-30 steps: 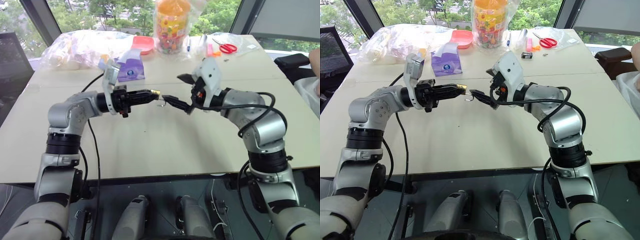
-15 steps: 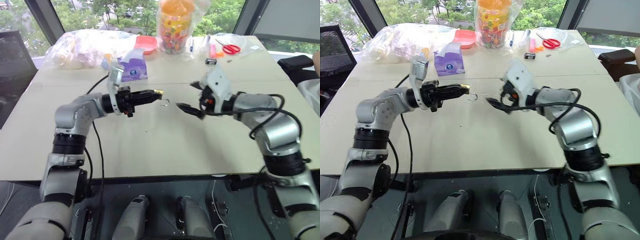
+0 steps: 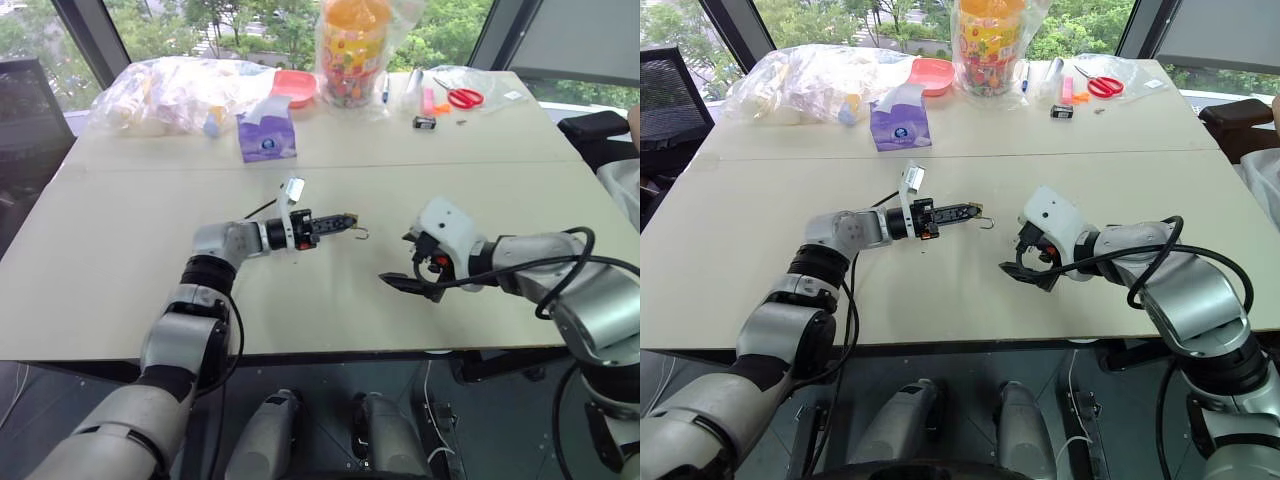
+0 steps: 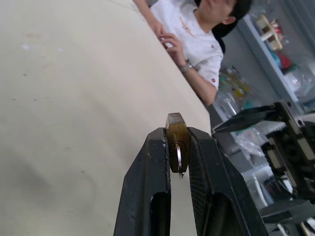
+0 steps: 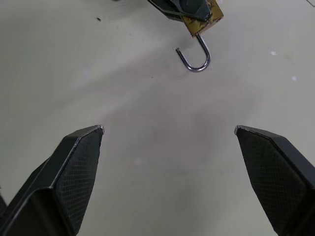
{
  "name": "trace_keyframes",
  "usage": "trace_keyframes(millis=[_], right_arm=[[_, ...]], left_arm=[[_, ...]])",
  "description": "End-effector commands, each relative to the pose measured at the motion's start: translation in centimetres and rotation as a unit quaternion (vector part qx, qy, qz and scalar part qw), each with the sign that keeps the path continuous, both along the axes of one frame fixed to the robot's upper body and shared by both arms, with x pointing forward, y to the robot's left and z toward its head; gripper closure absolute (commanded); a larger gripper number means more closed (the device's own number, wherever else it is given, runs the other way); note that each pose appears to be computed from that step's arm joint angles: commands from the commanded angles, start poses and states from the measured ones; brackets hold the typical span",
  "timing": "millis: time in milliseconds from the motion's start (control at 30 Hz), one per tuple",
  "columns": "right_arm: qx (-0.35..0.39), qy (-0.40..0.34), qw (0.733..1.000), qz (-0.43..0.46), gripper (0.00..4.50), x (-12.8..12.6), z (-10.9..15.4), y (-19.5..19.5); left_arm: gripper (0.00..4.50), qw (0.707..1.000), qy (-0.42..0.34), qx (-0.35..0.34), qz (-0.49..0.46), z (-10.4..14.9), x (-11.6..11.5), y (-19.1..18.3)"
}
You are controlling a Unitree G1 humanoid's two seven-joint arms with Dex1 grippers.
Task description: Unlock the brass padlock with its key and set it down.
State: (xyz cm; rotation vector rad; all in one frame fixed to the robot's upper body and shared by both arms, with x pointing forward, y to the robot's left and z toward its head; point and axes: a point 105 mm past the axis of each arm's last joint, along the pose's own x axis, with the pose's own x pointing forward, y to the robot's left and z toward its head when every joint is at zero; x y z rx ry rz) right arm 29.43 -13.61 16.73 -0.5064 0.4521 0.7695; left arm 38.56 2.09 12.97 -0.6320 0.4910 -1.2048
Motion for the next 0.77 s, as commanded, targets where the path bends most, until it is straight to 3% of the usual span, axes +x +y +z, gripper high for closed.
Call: trace_keyframes(millis=[33,67,133,167,300,367,467,600,767], right_arm=[[0.001,-0.021,1.000,-0.014,0.05,0.1,0.7,0.0],[0.000,-0.020,1.000,-0.016,0.05,0.1,0.7,0.0],[-0.002,-0.025,0.999,-0.028,0.00,0.5,0.7,-0.4],[-0.003,-0.027,0.999,-0.033,0.00,0.7,0.8,-0.6],[-0.003,-0.032,0.999,-0.040,0.00,1.1,1.0,-1.0],[-0.008,-0.031,0.999,-0.041,0.00,1.2,0.7,-1.1],[-0.011,-0.031,0.999,-0.041,0.00,1.2,0.6,-1.2],[-0.013,-0.035,0.998,-0.050,0.00,1.2,0.6,-1.9],[0.007,-0.043,0.997,-0.070,0.00,1.3,0.2,-2.5]], left_arm=[[4.47,1.000,-0.004,0.000,0.007,0.4,0.6,-0.6],[4.47,1.000,-0.002,0.002,0.008,0.3,0.6,-0.6],[3.46,1.000,0.017,0.010,0.016,-0.2,0.8,-0.6],[3.24,1.000,0.024,0.010,0.016,-0.3,0.8,-0.6],[1.56,0.999,0.029,0.022,0.011,-0.5,0.8,-0.1],[0.87,0.998,0.005,0.060,0.006,-1.2,0.7,0.8],[0.87,0.993,-0.023,0.114,0.020,-1.9,1.1,2.7],[0.87,0.976,-0.114,0.163,0.088,-0.2,2.4,7.1],[0.87,0.954,-0.215,0.177,0.110,2.5,0.1,10.1]])
